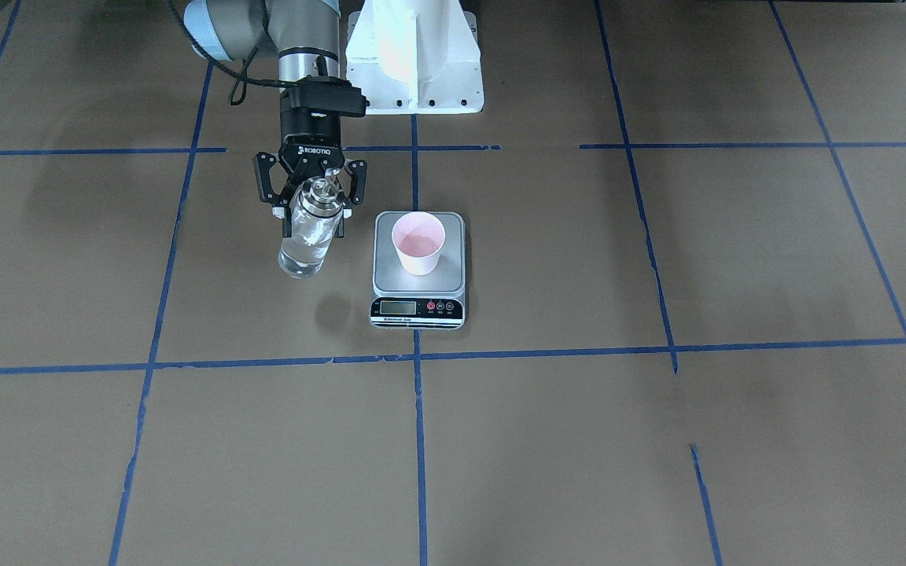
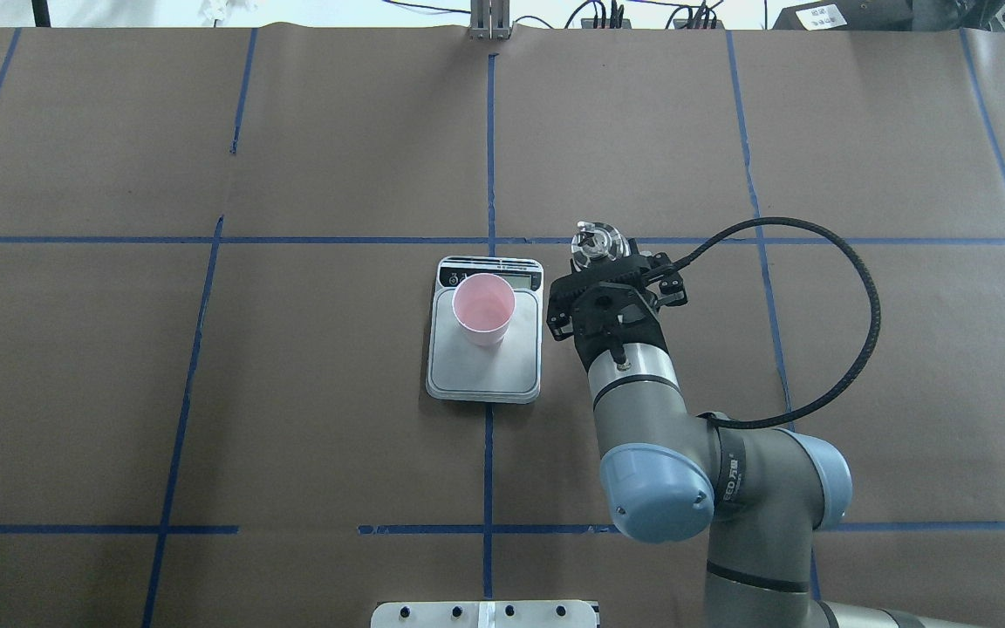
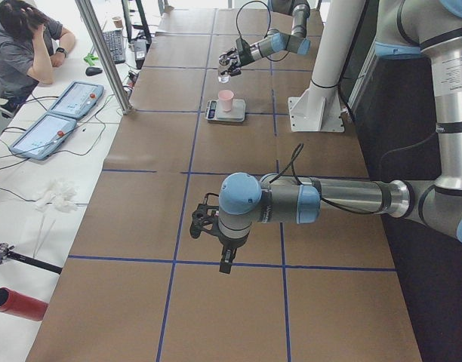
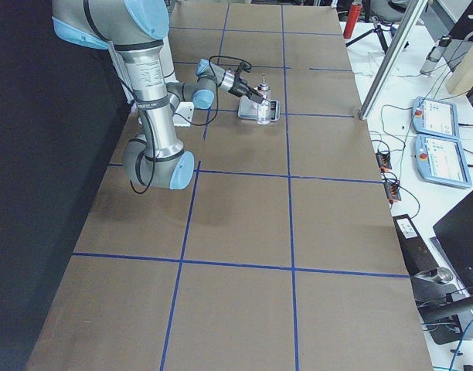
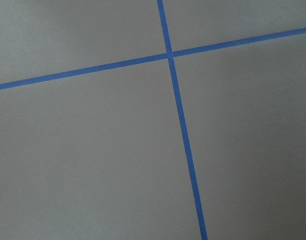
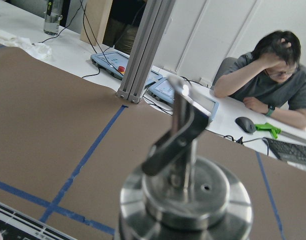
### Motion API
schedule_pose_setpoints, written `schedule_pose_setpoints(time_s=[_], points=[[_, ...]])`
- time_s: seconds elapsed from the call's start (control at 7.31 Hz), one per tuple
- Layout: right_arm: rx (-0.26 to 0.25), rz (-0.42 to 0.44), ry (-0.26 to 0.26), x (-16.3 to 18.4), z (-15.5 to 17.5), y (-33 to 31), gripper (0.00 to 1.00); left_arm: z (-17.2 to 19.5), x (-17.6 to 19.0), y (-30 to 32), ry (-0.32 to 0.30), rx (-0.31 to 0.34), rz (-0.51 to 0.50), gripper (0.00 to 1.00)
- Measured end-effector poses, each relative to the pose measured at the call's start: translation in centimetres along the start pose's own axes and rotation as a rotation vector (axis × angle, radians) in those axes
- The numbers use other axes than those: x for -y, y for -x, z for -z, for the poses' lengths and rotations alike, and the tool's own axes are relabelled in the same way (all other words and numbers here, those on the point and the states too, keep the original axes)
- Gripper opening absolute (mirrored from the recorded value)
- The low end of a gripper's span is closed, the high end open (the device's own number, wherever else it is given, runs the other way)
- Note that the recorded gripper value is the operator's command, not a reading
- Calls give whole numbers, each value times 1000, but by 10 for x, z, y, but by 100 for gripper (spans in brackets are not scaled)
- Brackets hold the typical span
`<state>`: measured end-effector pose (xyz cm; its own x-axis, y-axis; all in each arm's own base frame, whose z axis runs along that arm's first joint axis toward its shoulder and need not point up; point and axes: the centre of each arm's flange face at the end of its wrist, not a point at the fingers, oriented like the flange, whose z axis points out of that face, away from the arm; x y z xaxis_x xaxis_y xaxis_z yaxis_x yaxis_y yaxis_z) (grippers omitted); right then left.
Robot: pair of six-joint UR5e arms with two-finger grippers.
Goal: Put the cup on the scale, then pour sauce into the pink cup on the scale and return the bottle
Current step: 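Turn the bottle upright and carry it back with the right gripper, then lower the bottle onto the table with the right gripper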
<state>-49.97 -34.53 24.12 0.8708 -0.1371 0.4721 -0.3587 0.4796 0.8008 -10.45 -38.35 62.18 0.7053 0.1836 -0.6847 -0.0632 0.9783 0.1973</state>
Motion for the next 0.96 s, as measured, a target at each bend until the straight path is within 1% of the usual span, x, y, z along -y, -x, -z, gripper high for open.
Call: schedule_pose_setpoints(time_s=[0.14,0.27,0.55,0.68,0.96], points=[[13,-119,45,-3,-2,-14,0,0,0,0,0,0,0,100],[6,-161,71,-12,-1,-38,0,0,0,0,0,0,-1,100],[-20,-166,92,-32,6,-87,0,0,0,0,-1,0,-2,100],[-12,-180,88,-40,7,-101,0,0,0,0,0,0,-2,100],[26,-225,68,-72,1,-134,0,0,0,0,-1,0,-3,100]])
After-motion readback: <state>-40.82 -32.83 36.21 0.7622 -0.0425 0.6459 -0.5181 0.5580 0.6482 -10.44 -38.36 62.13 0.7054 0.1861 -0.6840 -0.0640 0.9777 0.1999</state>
